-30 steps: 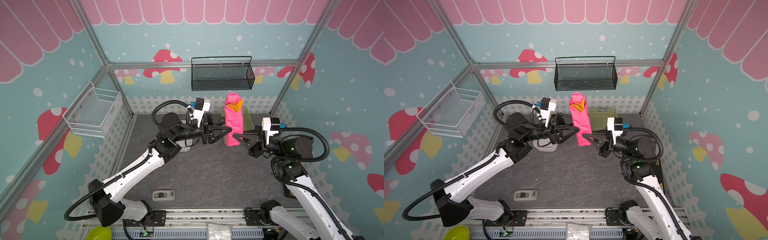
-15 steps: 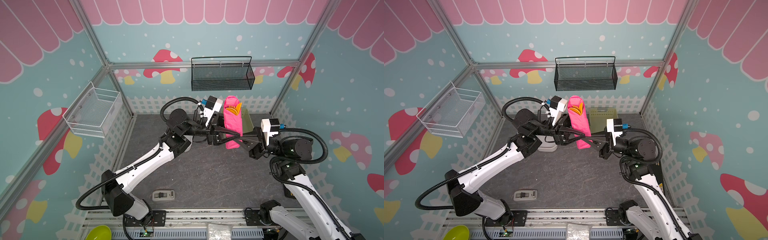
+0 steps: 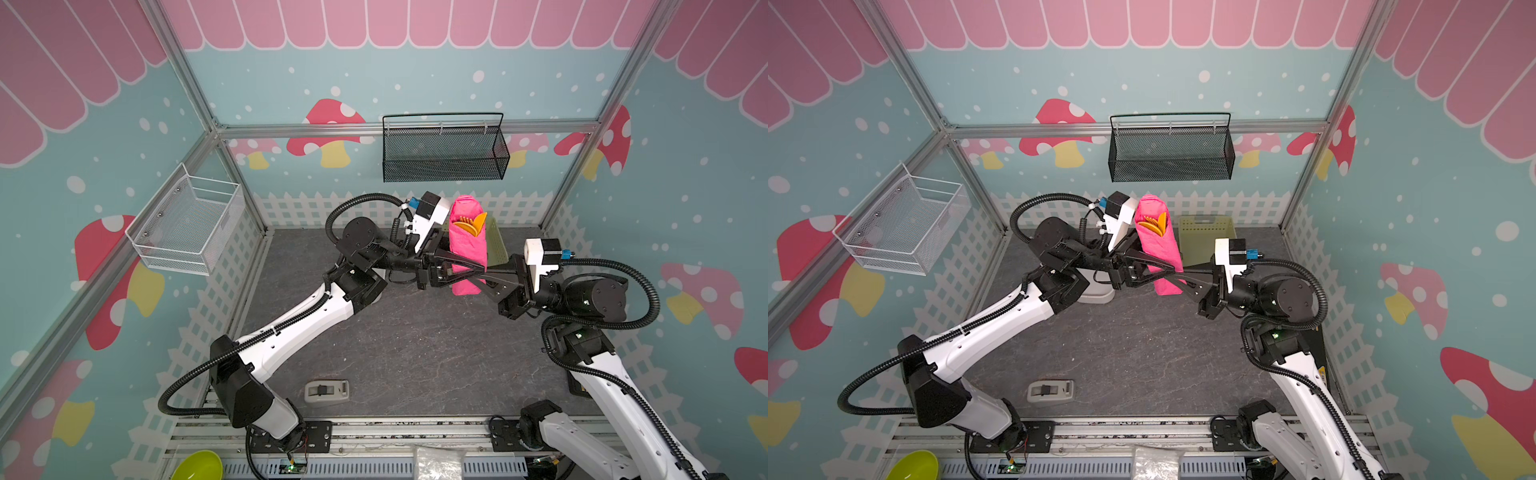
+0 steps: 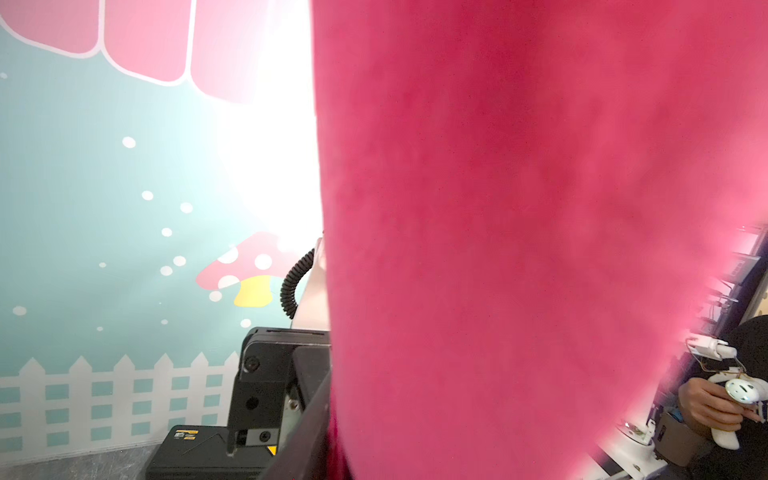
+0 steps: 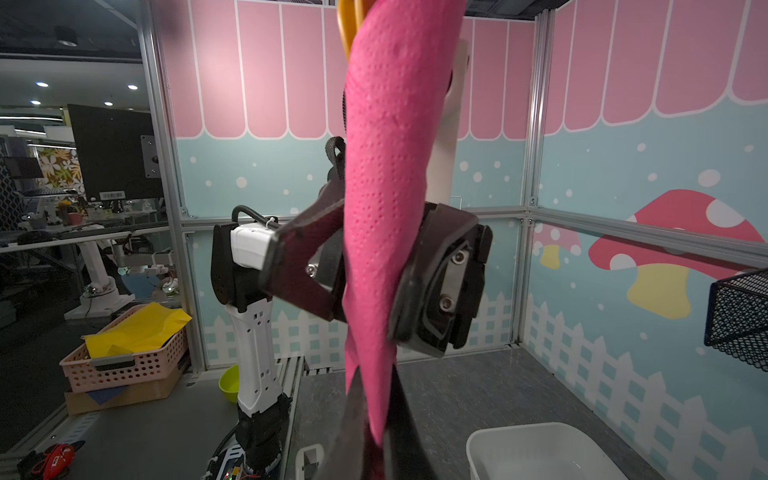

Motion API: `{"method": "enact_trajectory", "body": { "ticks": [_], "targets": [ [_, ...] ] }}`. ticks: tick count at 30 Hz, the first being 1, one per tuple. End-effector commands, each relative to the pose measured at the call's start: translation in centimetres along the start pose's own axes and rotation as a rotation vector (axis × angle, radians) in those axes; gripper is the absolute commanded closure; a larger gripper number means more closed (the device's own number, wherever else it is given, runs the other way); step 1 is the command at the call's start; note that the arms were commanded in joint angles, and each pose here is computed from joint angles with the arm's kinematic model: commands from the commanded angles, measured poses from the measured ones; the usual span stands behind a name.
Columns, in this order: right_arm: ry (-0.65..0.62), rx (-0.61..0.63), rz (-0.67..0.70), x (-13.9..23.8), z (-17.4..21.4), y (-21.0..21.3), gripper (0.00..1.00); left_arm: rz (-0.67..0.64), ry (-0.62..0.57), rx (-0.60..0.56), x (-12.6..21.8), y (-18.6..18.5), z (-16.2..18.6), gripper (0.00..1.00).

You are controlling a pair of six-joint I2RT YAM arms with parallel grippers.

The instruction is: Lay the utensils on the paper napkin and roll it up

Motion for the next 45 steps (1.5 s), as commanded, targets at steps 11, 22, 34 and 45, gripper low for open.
{"method": "enact_trajectory", "body": {
  "ticks": [11,22,34,45],
  "targets": [
    [-0.046,0.031,0.093,0.4,-0.6,-0.7,0.93,-0.077,-0.047,-0.071,1.9,-1.4,-1.4,0.74],
    [-0.033,0.014,0.085,0.3,-0.1,-1.0,0.93,-0.126,-0.063,-0.079,2.7,-1.3,-2.1,0.76],
    [-0.033,0.000,0.074,0.2,-0.4,-0.8,0.68,-0.214,-0.030,-0.082,3.0,-0.3,-1.4,0.89],
    [-0.032,-0.001,0.049,-0.3,-2.0,-0.5,0.57,-0.237,-0.006,-0.073,3.1,0.3,-0.8,0.90]
  ]
}}
Point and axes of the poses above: each gripper's point midway between its finger pads, its own x axis back along the fingers, its own y axis along the line the jaws close on, z = x × y, the point moved 3 cm from there along x, back along the fingers, and after that the axes turned 3 degrees about -x, right-handed, at the moved point
